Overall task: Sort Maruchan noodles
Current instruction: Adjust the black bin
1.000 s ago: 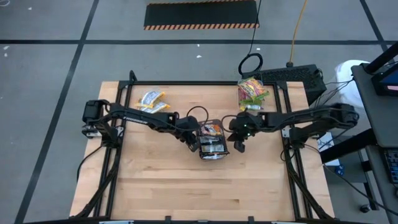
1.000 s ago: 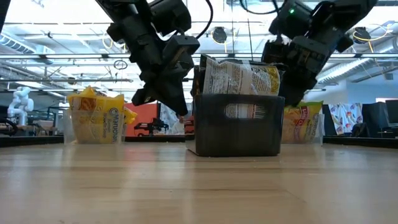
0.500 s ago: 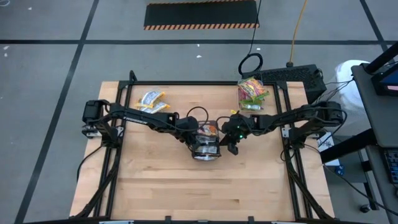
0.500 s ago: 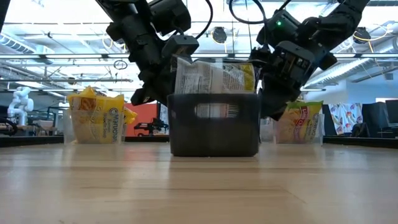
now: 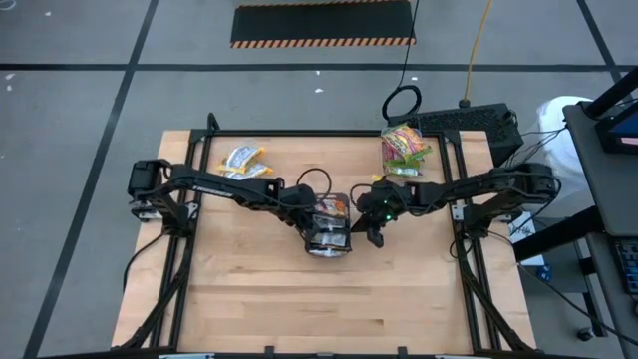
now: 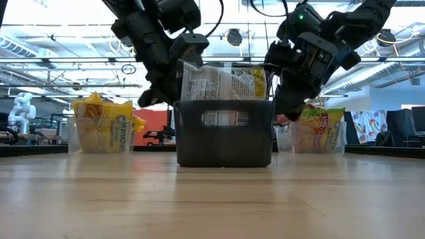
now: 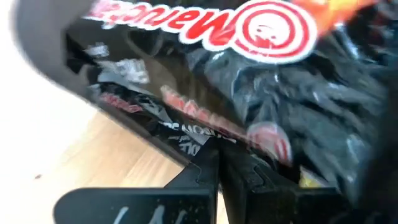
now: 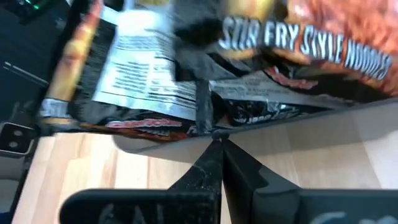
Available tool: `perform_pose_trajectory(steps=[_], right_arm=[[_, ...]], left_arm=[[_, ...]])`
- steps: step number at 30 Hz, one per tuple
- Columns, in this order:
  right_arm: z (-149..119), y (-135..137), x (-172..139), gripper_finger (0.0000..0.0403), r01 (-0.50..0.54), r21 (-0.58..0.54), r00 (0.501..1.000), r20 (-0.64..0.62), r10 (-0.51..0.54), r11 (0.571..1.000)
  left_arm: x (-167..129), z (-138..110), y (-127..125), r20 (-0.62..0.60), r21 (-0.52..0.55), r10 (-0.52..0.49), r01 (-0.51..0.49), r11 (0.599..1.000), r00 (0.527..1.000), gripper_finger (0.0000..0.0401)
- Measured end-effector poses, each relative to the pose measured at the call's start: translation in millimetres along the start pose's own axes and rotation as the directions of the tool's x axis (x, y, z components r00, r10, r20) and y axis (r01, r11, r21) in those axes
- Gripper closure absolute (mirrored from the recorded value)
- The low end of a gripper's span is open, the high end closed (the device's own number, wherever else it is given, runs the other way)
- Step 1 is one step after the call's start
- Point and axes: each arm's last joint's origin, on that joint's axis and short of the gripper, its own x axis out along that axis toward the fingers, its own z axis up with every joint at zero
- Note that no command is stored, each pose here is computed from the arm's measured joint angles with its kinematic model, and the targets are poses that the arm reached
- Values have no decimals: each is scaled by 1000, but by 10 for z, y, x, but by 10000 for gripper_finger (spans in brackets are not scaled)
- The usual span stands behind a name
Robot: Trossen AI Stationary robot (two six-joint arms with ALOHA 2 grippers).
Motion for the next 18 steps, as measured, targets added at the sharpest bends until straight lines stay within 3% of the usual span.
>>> perform_pose_trajectory(steps=[10,14,18], right_arm=[[112,146,-279,403,-20,-56,996,88,25,998],[182,203,-443,403,20,-112,985,172,0,994],[248,220,-626,403,69,-129,965,260,-33,989]], left_arm=[[-568,-121,-99,97,-2,93,-93,996,991,391],[-853,-241,-45,114,-45,212,-208,977,971,391],[-1005,-390,112,27,-130,387,-380,916,922,391]])
